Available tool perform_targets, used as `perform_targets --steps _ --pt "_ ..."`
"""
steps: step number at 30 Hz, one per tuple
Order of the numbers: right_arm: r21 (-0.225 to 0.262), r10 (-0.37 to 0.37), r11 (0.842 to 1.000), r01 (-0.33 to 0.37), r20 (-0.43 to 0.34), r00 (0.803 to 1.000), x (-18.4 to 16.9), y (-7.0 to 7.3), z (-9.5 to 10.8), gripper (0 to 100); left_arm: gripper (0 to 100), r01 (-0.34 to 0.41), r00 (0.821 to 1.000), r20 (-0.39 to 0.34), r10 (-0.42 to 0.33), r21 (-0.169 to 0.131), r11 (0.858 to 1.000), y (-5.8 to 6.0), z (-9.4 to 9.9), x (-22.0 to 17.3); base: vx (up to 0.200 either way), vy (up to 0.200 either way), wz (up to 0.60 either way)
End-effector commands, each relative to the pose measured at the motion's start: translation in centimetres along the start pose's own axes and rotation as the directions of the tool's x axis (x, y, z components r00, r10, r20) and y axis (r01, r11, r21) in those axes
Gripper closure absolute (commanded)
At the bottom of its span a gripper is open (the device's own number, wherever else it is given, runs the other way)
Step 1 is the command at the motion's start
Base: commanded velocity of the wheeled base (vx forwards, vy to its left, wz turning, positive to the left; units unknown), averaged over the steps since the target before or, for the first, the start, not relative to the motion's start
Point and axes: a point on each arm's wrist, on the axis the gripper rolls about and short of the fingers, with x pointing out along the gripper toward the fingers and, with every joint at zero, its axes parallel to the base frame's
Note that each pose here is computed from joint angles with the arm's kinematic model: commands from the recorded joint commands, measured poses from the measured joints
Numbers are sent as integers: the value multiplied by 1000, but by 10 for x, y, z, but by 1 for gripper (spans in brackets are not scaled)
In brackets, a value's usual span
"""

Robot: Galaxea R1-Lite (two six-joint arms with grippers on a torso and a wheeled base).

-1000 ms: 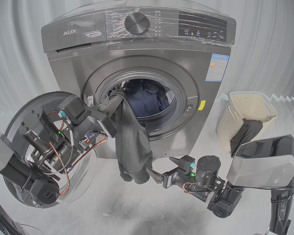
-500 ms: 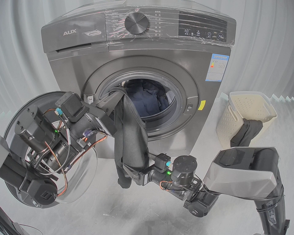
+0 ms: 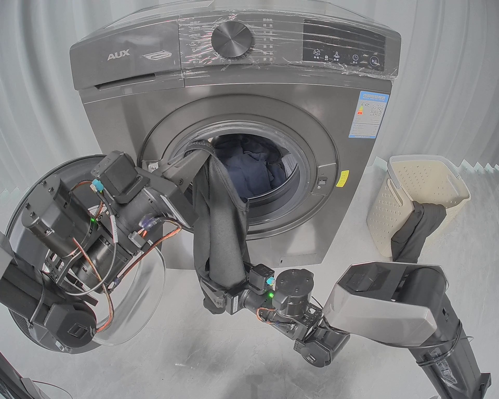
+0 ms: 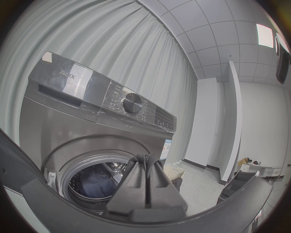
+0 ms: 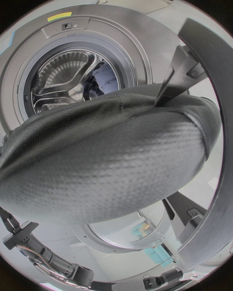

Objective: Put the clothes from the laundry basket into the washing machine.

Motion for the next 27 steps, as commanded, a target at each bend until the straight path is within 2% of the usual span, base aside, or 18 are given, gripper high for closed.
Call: perform_targets --steps 1,5,7,9,16,22,23,27 --pt "0 7 1000 -7 -10 1000 3 3 -10 0 100 0 1000 1 0 -1 1000 0 0 0 0 0 0" --pt "2 -6 1000 6 12 1000 13 3 -13 0 100 0 1000 2 0 -1 1000 0 0 0 0 0 0" --pt "16 -51 999 51 39 998 21 2 -14 0 100 3 1000 2 -3 -4 1000 -1 0 0 0 0 0" --pt "19 -63 998 62 56 996 25 1 -11 0 100 3 1000 2 -3 -4 1000 -1 0 0 0 0 0" --pt "27 -68 997 67 71 995 27 1 -8 0 100 7 1000 3 -7 -5 1000 -3 0 1 0 0 0" --pt "40 -85 996 82 81 993 28 -6 -5 0 100 8 1000 14 -8 -7 1000 -3 2 2 0 0 0" --pt "42 -90 995 86 83 993 28 -6 -5 100 100 8 1000 15 -8 -7 1000 -3 3 3 0 0 0" --pt "50 -96 995 91 102 990 28 -8 2 100 100 7 1000 16 -7 -9 1000 -2 3 3 0 0 0"
